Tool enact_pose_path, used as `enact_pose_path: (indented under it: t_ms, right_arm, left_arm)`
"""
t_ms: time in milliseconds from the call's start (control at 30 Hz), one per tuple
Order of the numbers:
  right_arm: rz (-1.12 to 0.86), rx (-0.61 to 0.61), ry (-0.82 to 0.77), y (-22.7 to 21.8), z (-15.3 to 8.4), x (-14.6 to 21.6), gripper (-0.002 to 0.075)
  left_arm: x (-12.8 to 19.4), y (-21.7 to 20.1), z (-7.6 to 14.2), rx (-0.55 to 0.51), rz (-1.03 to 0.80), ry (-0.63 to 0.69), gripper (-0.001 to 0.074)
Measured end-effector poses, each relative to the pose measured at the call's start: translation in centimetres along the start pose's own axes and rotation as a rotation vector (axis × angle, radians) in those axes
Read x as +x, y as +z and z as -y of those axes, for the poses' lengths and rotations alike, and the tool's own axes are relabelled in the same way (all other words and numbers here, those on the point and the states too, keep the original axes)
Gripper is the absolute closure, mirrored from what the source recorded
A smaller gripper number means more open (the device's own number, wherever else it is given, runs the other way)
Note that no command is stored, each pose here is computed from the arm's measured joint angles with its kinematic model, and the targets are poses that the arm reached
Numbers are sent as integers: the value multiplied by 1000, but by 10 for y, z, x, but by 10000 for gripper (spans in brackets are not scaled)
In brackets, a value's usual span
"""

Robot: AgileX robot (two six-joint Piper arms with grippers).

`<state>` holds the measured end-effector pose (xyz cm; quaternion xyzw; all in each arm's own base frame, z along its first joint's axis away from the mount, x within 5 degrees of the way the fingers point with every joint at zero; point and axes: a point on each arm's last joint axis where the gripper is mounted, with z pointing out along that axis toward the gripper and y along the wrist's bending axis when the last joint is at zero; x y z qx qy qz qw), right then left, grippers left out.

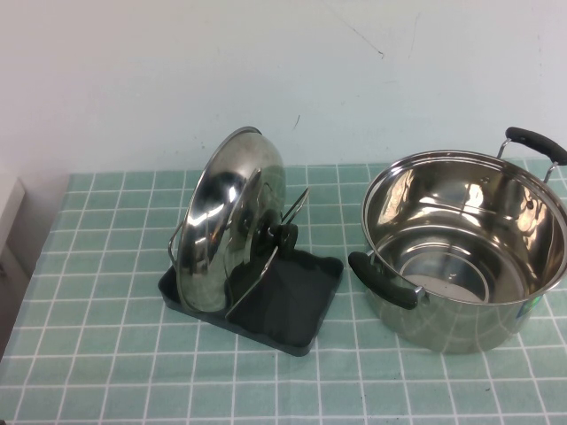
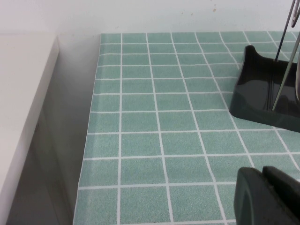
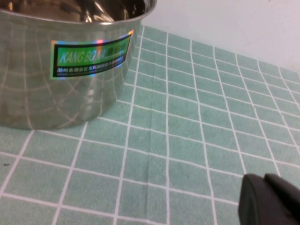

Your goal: Put pot lid on rack

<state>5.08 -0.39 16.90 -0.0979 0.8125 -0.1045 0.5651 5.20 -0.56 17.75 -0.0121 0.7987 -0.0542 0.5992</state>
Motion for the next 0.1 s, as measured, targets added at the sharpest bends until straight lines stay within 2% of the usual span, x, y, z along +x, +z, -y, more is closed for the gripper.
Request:
enact_pose_path:
  t_ms: [100]
  right_arm:
    - [0,0,0,0,0,0,727]
  left_arm:
    - [0,0,0,0,0,0,737]
